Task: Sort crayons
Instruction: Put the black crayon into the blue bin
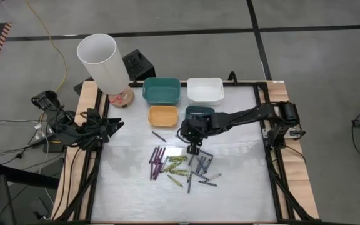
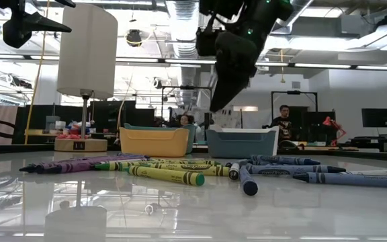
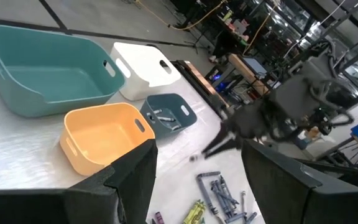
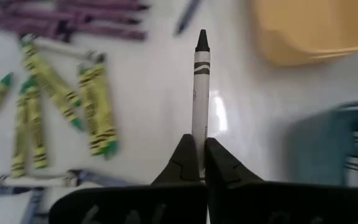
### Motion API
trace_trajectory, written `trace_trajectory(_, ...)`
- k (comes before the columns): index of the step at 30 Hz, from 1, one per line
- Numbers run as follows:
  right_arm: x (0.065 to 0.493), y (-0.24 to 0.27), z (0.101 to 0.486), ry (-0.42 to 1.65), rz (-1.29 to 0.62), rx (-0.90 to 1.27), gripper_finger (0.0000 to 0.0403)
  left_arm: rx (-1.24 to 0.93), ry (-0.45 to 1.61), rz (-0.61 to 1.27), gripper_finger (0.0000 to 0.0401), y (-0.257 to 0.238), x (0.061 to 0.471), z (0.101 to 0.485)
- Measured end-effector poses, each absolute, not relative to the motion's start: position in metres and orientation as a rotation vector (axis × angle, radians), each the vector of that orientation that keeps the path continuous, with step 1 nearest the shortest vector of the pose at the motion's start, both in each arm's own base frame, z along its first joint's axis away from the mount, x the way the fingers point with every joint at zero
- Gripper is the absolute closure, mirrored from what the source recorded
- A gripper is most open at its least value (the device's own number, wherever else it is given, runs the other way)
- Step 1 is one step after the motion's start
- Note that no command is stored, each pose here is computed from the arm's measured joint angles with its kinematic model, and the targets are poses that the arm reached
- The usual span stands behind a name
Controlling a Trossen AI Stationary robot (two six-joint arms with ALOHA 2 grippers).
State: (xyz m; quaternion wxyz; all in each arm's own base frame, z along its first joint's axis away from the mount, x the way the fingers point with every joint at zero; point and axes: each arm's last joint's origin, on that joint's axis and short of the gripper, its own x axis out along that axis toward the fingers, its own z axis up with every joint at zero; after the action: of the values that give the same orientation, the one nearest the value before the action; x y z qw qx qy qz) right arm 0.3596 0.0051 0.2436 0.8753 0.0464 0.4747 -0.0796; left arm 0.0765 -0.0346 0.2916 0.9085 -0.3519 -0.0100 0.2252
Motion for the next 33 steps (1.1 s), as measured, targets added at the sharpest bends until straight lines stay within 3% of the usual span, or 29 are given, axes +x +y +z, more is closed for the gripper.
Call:
trace_trajectory(11, 0.345, -0.028, 0.260, 0.985, -0.331, 0.102, 0.0401, -0.726, -0.021, 0.465, 0.0175, -0.035, 0.076, 0.292)
trace_trajectory(24, 0.326, -0.056, 0.256, 1.118, -0.501, 0.117, 0.0401, -0.726, -0.023, 0.467, 0.0175, -0.034, 0.076, 0.292)
trace_trajectory(33, 0.317, -0.072, 0.253, 1.219, -0.465, 0.038, 0.0401, -0.722, -0.027, 0.475, 0.0175, -0.034, 0.076, 0.292)
